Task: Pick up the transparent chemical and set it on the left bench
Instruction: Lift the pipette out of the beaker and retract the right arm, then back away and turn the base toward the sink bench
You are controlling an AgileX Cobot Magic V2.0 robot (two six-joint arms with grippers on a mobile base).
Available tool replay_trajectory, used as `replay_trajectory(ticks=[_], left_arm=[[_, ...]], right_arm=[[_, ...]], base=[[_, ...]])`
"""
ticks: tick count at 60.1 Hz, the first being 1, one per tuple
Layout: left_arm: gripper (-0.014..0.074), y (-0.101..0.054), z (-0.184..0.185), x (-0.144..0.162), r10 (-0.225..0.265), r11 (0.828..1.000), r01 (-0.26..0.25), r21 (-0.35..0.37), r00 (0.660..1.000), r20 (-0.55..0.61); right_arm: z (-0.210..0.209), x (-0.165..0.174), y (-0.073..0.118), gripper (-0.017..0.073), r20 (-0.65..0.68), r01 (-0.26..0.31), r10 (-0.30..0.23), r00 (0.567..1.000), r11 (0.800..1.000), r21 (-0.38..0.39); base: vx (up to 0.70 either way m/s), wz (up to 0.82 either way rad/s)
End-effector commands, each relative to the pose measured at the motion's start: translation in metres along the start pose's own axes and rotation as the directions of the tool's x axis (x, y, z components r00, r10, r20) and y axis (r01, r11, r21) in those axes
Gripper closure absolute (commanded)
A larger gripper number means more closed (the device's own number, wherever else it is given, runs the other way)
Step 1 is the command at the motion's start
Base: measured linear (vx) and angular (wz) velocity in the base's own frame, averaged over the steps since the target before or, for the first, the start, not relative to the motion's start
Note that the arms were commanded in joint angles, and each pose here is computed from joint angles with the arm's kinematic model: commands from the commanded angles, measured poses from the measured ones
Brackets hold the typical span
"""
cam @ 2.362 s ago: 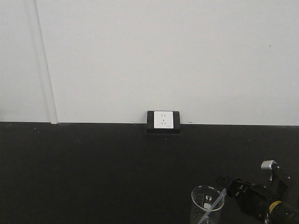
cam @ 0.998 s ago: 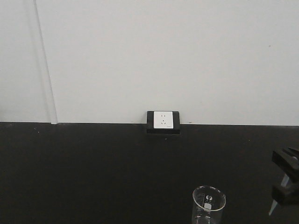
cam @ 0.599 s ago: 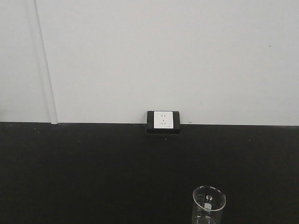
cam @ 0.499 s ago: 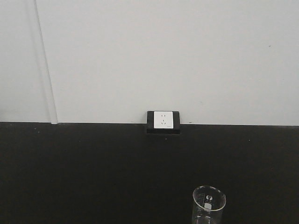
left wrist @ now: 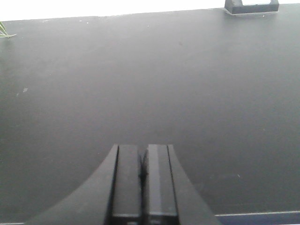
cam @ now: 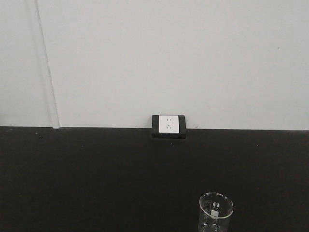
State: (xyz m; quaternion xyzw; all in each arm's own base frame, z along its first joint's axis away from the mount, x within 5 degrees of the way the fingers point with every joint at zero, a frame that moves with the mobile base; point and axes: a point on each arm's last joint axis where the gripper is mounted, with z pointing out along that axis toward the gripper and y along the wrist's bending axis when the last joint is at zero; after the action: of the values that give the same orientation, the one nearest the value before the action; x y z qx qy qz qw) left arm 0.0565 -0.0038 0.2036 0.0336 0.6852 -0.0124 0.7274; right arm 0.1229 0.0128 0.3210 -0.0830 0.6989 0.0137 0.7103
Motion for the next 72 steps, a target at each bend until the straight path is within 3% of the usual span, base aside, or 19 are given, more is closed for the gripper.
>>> replay_trajectory(ticks=[1,34,72], left_arm=[[0.0597,0.0001,-0.0013,-0.0028,-0.009,1.0,0.009,-0.002,0.997,0.081],[0.0597,0.0001,-0.0013,-0.0028,-0.009,1.0,0.009,-0.002,0.997,0.081],[0.0597,0.0001,-0.0013,-0.0028,-0.009,1.0,0.009,-0.002,0.997,0.081]], right_arm=[[-0.0007,-0.0108,-0.0004,0.0562,0.035,0.0,0.0,0.999,1.0,-0.004],[-0.0007,-0.0107,-0.0005,0.0562,0.035,0.0,0.0,0.999,1.0,-0.003],[-0.0007,-0.0107,-0.0005,0.0562,0.035,0.0,0.0,0.999,1.0,-0.003]], base=[[0.0,0.0],[-0.05,-0.03],[-0.25,-0.03]])
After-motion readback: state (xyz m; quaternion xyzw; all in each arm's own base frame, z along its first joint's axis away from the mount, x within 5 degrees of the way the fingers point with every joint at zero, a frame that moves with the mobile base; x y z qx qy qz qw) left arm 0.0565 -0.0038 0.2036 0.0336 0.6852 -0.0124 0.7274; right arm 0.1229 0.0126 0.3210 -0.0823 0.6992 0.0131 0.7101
